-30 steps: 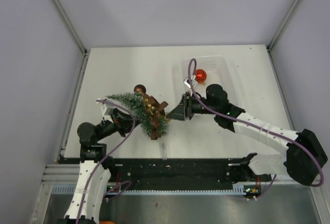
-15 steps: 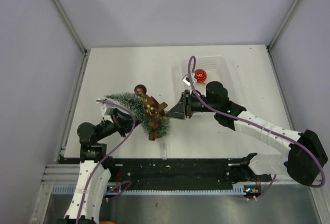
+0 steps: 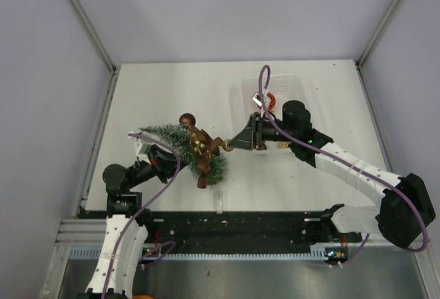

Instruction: Decorate the small christmas tree

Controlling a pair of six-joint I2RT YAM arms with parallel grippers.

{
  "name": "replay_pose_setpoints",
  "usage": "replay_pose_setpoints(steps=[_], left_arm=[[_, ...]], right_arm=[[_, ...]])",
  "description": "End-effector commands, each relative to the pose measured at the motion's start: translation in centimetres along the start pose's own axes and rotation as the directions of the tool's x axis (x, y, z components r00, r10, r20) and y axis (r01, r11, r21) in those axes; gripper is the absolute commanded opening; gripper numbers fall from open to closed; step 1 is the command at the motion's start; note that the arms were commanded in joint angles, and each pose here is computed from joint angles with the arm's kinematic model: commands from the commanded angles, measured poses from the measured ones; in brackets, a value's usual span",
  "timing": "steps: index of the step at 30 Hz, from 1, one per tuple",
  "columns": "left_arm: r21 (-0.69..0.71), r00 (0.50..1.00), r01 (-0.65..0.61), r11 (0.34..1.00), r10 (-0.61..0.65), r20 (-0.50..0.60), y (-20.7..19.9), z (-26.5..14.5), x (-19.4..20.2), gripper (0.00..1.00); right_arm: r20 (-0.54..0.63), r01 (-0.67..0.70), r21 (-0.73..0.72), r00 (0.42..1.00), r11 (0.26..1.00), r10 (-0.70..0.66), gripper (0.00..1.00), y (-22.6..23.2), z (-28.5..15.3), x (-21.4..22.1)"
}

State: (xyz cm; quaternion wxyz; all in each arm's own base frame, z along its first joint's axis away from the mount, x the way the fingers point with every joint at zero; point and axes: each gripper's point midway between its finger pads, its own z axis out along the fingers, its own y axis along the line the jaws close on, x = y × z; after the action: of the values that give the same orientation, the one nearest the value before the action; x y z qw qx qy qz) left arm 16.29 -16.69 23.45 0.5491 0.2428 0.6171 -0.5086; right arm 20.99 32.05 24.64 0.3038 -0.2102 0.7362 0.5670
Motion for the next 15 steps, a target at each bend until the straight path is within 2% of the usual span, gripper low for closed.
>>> replay_pose_setpoints(steps=[1, 15], left_arm=[[0.026, 0.997, -0.068, 0.997, 0.068, 0.027, -0.7, 0.1, -0.9, 0.00], [0.035, 0.998, -0.067, 0.997, 0.066, 0.023, -0.8, 0.1, -0.8, 0.00]], right_arm=[[0.016, 0.086, -0.129, 0.996, 0.988, -0.084, 0.15, 3.3, 0.0, -2.4], [0.006, 0.109, -0.145, 0.994, 0.983, -0.109, 0.15, 2.7, 1.3, -3.1]])
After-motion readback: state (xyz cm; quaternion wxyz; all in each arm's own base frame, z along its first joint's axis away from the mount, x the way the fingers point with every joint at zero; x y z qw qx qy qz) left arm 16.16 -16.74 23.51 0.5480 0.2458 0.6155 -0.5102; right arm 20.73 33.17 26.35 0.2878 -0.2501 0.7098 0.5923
